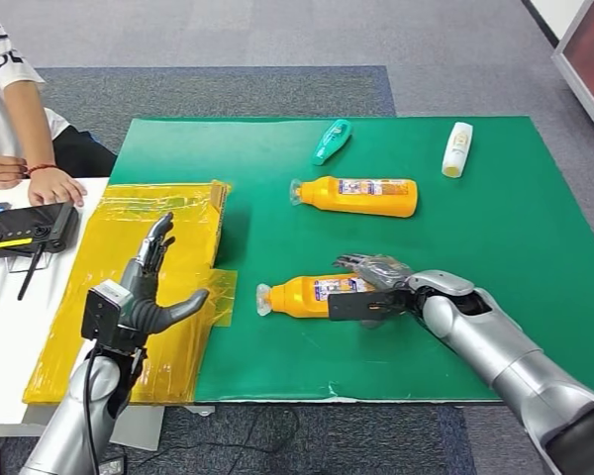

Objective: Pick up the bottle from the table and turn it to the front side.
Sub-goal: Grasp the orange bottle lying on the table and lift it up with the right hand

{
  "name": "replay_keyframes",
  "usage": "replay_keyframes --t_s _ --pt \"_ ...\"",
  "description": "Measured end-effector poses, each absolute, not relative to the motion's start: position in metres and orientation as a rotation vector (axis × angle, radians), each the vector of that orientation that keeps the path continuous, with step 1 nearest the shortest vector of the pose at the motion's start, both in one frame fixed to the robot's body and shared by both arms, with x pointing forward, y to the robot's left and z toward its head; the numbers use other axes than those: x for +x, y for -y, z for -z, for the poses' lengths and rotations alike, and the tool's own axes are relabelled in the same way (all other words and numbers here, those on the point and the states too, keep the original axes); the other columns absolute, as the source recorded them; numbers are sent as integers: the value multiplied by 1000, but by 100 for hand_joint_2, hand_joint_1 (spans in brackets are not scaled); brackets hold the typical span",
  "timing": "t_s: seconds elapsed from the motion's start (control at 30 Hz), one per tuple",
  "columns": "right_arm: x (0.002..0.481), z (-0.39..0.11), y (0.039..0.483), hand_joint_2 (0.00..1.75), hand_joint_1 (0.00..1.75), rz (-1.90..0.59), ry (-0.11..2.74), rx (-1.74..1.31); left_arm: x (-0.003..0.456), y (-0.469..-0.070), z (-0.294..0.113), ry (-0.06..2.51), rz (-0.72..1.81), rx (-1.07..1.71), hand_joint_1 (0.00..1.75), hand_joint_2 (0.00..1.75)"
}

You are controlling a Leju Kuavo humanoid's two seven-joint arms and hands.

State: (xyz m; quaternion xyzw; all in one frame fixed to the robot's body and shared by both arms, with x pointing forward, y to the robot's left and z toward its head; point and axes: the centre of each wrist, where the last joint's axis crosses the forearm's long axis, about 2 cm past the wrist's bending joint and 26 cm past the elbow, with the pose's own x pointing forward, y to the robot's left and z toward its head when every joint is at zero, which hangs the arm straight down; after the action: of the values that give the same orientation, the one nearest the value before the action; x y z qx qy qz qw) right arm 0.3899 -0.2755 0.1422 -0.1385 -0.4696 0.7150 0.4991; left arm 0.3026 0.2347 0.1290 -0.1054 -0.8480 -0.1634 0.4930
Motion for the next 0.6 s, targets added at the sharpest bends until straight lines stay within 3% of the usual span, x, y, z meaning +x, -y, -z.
replay_keyframes --t_s 0.6 --pt "387 -132 289 175 0 -1742 1009 -435 301 -245 -130 2064 371 -224 0 175"
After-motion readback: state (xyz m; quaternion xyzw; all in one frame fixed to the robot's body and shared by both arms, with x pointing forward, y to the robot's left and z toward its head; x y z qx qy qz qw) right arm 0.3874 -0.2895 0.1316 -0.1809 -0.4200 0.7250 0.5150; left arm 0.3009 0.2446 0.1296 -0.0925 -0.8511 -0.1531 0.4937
